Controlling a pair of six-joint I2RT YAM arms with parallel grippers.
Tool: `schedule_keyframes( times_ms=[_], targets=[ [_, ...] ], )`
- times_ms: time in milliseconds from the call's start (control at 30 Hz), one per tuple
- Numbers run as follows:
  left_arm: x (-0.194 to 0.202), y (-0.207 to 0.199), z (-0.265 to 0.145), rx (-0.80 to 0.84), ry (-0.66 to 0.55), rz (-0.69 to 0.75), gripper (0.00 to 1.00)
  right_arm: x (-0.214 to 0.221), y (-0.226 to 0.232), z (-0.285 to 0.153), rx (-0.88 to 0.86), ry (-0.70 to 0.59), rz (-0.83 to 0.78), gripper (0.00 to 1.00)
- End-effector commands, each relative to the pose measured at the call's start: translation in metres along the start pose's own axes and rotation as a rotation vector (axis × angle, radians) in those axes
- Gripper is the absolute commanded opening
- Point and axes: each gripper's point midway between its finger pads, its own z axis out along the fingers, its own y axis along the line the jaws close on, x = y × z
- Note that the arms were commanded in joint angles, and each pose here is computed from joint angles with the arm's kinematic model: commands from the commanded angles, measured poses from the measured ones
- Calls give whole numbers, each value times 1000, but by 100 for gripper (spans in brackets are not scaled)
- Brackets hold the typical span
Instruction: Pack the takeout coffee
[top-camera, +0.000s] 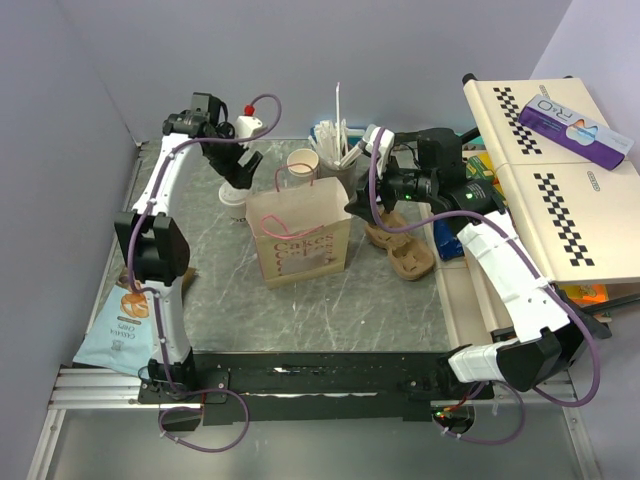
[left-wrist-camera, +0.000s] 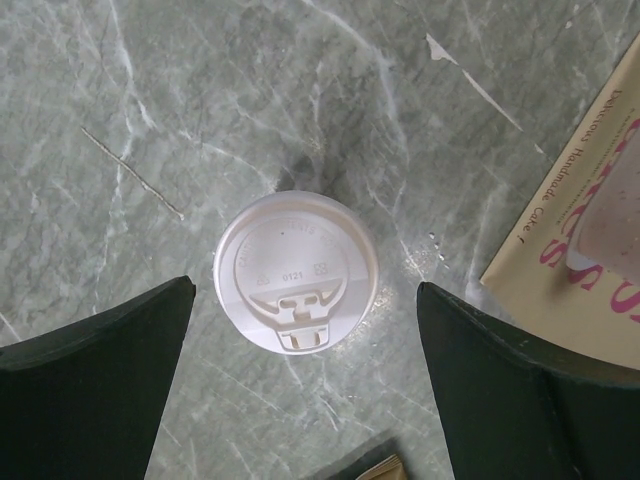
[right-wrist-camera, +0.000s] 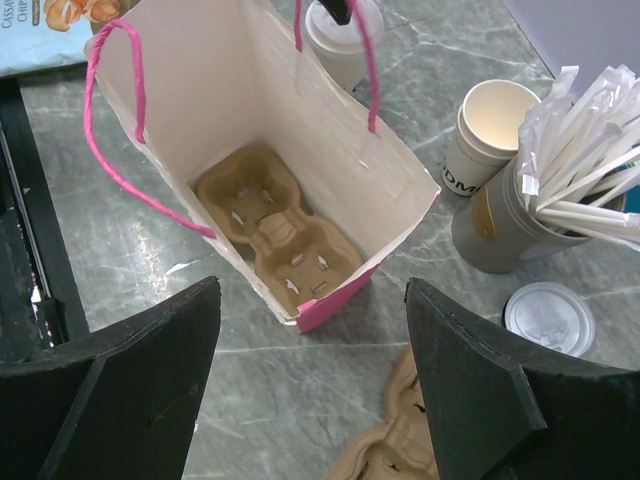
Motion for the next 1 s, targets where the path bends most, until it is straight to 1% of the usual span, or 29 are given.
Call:
schedule_keyframes(
  times_ms=[0, 267, 500, 967],
  targets=[
    [5, 10, -1, -54, 42, 1, 99, -10, -3, -1, 0, -23, -10, 81],
    [21, 6, 6, -59, 117, -3, 99, -6, -2, -2, 0, -18, -6, 81],
    [28, -1, 14, -17, 139, -33, 99, -5, -1, 0, -7, -18, -1, 81],
    [31, 2, 28, -8, 152, -53, 99, -2, 0, -1, -3, -11, 0, 81]
  ],
)
